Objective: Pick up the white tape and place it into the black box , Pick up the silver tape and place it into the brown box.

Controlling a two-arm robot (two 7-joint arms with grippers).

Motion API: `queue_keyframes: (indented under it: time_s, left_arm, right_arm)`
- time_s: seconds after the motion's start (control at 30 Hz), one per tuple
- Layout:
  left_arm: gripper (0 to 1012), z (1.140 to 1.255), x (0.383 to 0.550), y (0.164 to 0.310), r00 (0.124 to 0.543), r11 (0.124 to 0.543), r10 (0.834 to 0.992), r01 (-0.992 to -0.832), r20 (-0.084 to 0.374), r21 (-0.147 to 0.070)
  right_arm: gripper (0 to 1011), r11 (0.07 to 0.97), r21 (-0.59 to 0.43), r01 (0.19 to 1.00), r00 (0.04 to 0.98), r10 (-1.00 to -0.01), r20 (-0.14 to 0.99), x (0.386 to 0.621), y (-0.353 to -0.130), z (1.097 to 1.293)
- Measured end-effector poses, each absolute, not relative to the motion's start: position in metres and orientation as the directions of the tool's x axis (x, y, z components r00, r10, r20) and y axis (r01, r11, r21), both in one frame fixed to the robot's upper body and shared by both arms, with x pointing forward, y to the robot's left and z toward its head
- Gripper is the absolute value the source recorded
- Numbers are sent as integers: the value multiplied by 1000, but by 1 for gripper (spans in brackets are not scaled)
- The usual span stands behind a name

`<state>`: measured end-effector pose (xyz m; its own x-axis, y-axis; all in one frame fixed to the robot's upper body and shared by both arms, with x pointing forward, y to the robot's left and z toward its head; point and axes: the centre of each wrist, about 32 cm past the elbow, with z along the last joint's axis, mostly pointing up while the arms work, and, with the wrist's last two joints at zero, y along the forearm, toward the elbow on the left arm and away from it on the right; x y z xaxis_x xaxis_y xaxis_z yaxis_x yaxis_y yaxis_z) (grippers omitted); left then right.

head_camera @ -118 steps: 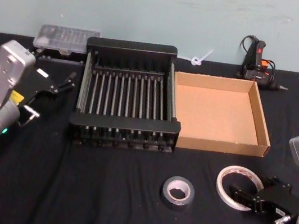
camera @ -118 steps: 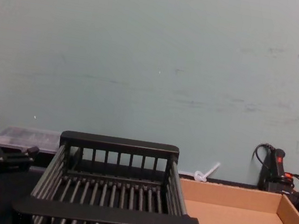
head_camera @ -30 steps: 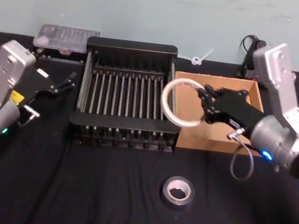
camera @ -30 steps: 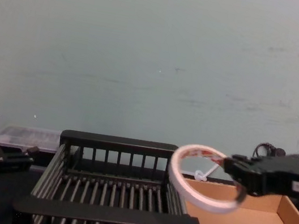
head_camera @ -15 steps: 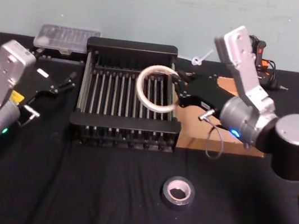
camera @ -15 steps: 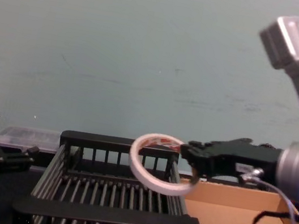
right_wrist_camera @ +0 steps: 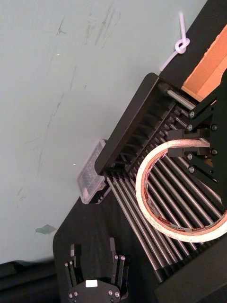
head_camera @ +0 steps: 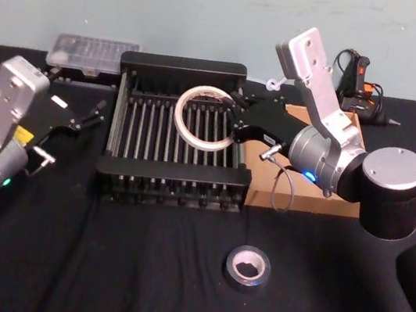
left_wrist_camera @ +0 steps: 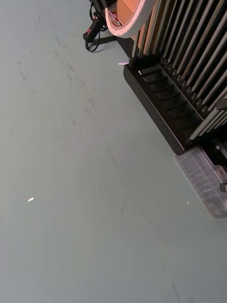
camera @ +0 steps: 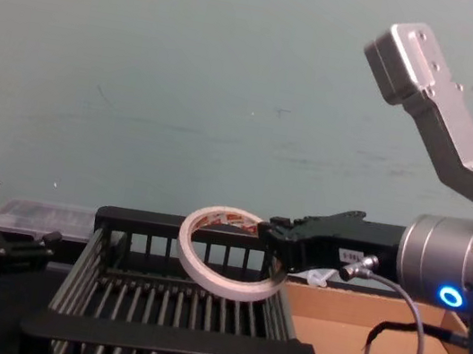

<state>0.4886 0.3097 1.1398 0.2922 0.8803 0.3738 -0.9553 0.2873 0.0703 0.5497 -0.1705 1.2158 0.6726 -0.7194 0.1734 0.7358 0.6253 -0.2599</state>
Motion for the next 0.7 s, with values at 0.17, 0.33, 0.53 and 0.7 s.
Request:
queue_keyframes:
  time_s: [0.17, 0.33, 0.53, 0.7]
  left_arm:
    - [1001, 1140, 489, 310, 292, 287, 880, -955, 374, 70]
    - [1001, 1140, 489, 310, 292, 287, 880, -955, 374, 70]
    - [1001, 1140, 489, 310, 292, 287, 880, -955, 374, 70]
    - [1002, 1140, 489, 310, 292, 287, 880, -955, 374, 70]
  right_arm:
    - [99, 625, -259, 736, 672, -720, 174, 549, -171, 1216]
    - [169, 624, -259, 737, 671, -720, 173, 549, -171, 1216]
    - [338, 624, -259, 737, 671, -721, 173, 549, -171, 1216]
    - [514, 624, -259, 738, 670, -721, 173, 549, -172, 1216]
